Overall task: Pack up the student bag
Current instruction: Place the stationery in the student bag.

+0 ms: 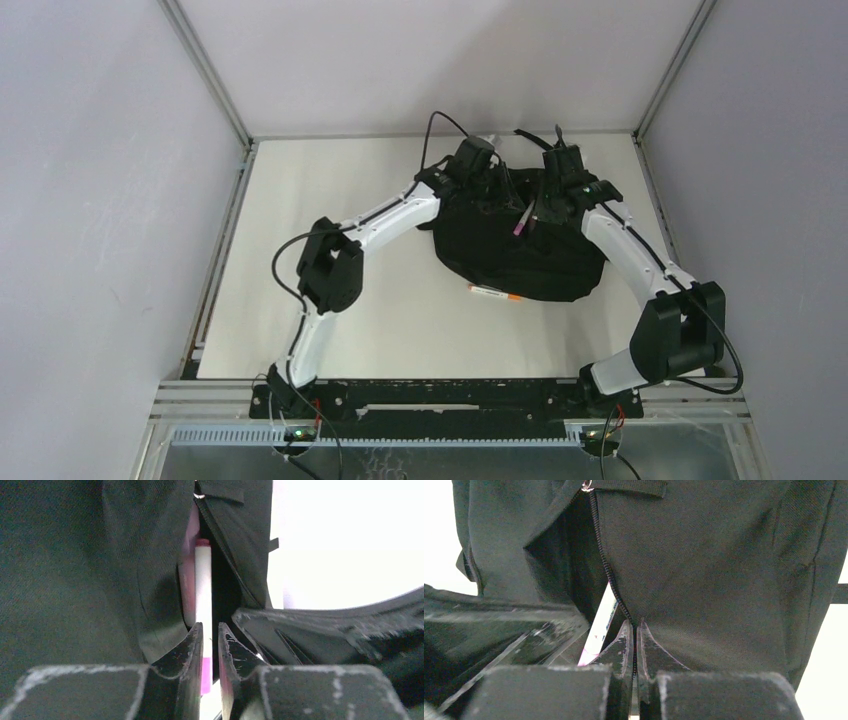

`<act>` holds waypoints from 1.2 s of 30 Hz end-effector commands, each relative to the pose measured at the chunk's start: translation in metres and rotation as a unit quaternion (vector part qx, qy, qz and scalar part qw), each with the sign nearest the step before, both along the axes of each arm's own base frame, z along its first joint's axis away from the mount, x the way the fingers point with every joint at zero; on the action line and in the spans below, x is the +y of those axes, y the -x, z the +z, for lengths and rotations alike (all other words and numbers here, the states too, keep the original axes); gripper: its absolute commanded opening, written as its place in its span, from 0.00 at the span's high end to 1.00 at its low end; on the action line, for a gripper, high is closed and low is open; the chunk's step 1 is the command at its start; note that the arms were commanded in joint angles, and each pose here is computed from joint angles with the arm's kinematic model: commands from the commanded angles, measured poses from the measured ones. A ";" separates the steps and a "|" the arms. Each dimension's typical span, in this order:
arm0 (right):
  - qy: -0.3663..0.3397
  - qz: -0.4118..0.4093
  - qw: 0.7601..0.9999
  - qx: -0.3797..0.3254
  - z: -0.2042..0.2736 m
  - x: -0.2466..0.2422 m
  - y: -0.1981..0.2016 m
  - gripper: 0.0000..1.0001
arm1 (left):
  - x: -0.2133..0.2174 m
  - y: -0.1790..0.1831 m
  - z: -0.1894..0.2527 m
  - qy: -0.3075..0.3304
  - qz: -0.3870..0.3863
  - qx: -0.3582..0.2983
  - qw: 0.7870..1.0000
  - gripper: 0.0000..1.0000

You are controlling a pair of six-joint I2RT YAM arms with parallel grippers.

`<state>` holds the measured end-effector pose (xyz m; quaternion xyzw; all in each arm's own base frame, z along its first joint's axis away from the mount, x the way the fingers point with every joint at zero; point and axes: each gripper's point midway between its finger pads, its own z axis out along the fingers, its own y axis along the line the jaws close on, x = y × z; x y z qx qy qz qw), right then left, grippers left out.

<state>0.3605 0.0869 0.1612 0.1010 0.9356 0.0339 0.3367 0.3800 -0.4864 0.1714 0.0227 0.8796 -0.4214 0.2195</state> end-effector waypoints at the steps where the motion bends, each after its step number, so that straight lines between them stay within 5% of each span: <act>1: -0.018 -0.007 0.999 -0.038 0.023 0.002 -0.002 1.00 | 0.012 0.007 0.070 0.047 -0.001 -0.063 0.997 0.81; 7: -0.019 -0.007 0.999 -0.037 0.021 0.002 -0.001 1.00 | 0.024 0.033 0.038 0.013 -0.027 -0.032 0.999 0.76; 11: -0.021 -0.006 0.999 -0.036 0.019 0.004 -0.001 1.00 | 0.024 0.053 0.033 0.009 -0.050 -0.032 0.998 0.59; 14: -0.020 -0.006 0.999 -0.037 0.020 0.004 -0.002 1.00 | 0.024 0.065 0.031 0.005 -0.063 -0.033 0.997 0.56; 23: -0.021 -0.003 0.999 -0.038 0.019 0.005 -0.004 1.00 | 0.014 0.068 0.026 0.017 -0.073 -0.023 0.997 0.75; 36: -0.029 0.000 0.999 -0.040 0.023 0.007 -0.001 1.00 | -0.014 0.040 0.026 0.001 -0.078 -0.025 0.997 0.80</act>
